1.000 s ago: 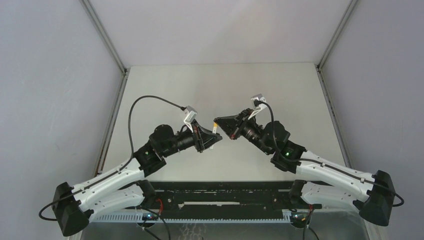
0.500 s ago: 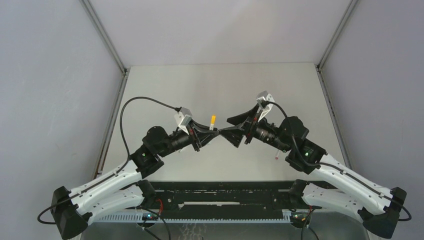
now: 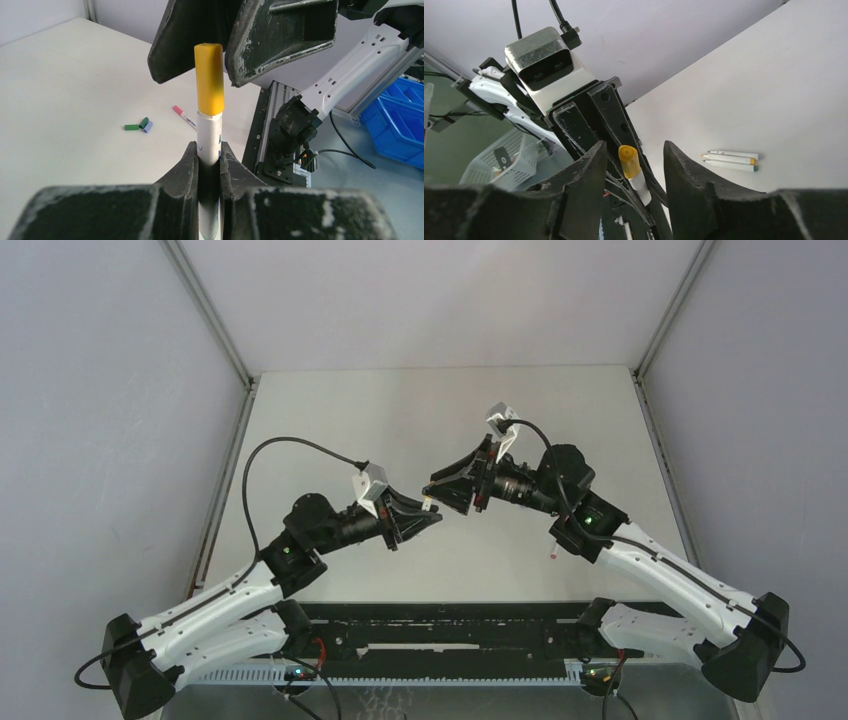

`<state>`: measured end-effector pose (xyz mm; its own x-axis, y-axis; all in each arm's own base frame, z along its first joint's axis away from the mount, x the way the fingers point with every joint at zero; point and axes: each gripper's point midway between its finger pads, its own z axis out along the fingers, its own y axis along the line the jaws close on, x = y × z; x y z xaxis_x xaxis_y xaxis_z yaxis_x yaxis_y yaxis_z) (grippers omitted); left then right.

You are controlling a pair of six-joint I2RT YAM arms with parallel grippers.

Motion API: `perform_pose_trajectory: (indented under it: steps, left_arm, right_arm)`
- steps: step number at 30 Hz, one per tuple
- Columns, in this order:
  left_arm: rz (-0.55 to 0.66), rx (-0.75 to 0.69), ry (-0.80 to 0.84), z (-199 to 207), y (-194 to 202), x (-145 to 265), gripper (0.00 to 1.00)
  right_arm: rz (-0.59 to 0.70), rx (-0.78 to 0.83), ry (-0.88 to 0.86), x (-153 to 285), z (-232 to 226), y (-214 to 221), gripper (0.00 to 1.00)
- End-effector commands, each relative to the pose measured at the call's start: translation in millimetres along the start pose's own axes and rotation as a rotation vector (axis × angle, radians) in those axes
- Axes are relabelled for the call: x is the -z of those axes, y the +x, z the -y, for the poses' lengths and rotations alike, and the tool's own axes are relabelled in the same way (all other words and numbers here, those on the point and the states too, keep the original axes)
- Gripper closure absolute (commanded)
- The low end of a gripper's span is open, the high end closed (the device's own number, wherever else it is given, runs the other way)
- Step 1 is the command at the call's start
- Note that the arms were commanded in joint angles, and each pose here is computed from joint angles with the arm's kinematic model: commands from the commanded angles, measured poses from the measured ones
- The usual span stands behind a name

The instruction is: Insert the pens into the pen caps

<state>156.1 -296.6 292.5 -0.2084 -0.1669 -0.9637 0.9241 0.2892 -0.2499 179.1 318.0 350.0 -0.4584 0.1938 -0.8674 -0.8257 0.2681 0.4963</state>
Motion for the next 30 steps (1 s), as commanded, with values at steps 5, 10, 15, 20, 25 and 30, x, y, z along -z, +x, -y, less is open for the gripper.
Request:
perform_pose_trajectory:
  steps: [5, 10, 15, 20, 25, 30]
  left_arm:
    - [0.044, -0.039, 0.036, 7, -11, 1, 1.00]
    - [0.058, -0.032, 0.033, 8, -19, 0, 1.00]
    - [0.095, -0.026, 0.039, 12, -34, -2, 1.00]
    - [0.133, -0.015, 0.054, 18, -52, -2, 1.00]
    - [0.184, -0.015, 0.054, 20, -66, 0, 1.00]
    - [0.227, -0.010, 0.078, 25, -79, 2, 1.00]
  right_arm:
    - [0.036, 0.023, -0.092, -1, -23, -20, 0.87]
    - [-0.044, 0.035, -0.088, -1, -20, 1, 1.00]
    - [-0.129, 0.036, -0.087, 3, -16, 27, 1.00]
    - [-0.194, 0.051, -0.087, 4, -15, 52, 1.00]
    - [-0.245, 0.007, -0.104, 5, -13, 72, 1.00]
    - [-0.301, -0.051, -0.131, 7, -14, 89, 1.00]
